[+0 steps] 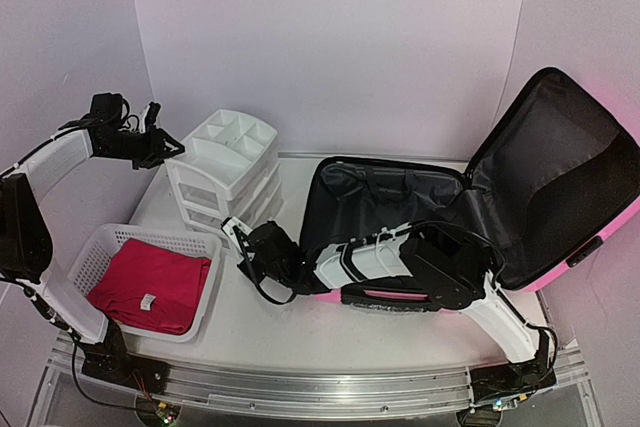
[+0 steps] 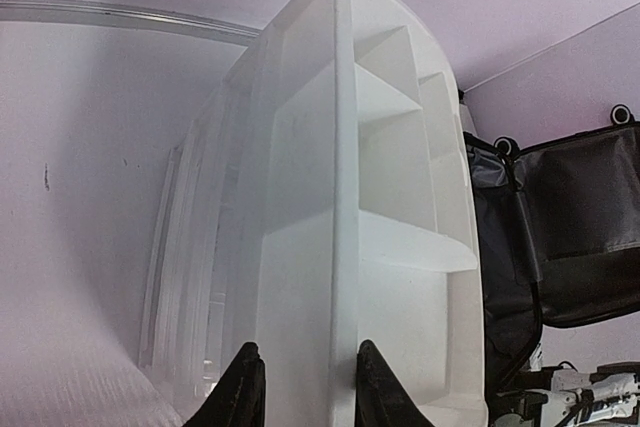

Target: Open, take out, and arrange the luggage

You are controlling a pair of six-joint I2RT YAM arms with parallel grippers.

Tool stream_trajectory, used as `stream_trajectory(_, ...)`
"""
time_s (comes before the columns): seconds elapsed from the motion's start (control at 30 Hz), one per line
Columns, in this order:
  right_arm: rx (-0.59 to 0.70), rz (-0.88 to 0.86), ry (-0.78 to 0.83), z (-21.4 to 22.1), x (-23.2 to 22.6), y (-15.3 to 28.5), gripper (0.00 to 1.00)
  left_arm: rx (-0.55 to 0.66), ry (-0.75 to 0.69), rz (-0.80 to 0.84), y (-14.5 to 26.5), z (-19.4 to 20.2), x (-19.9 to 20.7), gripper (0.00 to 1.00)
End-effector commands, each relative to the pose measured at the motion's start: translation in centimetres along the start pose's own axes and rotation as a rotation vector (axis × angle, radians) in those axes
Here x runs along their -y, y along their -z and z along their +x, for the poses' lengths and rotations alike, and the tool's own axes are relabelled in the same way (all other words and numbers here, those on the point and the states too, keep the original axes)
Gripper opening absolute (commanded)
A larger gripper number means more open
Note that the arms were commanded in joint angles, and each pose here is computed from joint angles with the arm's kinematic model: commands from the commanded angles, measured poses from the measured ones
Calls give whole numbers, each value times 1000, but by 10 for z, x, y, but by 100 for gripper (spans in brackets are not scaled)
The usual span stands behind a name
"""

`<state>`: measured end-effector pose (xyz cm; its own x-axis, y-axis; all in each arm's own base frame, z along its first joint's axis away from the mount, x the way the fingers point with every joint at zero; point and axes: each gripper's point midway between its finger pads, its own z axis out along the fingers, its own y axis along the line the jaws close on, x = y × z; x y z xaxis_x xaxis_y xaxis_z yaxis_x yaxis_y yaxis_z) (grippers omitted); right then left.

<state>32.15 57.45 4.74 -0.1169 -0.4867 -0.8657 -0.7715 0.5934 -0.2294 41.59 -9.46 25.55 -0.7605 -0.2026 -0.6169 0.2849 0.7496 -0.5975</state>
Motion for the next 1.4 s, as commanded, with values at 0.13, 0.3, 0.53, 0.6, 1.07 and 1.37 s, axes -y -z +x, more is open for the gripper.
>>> stream_trajectory(0.13, 164, 16, -3, -40, 1, -11, 0, -101, 94, -69, -13, 33, -30, 30)
stream_trajectory(0.3, 63, -18, -29, -39, 6, 19, 2, -77, 79, -108, -9, 29, -33, 29)
stream_trajectory(0.53, -162, -2, -95, -38, 28, 84, 29, -2, 17, -274, 12, 17, -48, 27)
stream_trajectory(0.6, -218, 11, -86, -43, 36, 101, 35, 28, 0, -333, 21, 11, -53, 27)
stream_trajectory(1.07, -337, 105, -50, -40, 88, 187, 45, 135, -39, -644, 79, -14, -112, 27)
stream_trajectory(1.37, -373, 143, -104, -32, 111, 211, 46, 144, -37, -636, 84, -14, -108, 41)
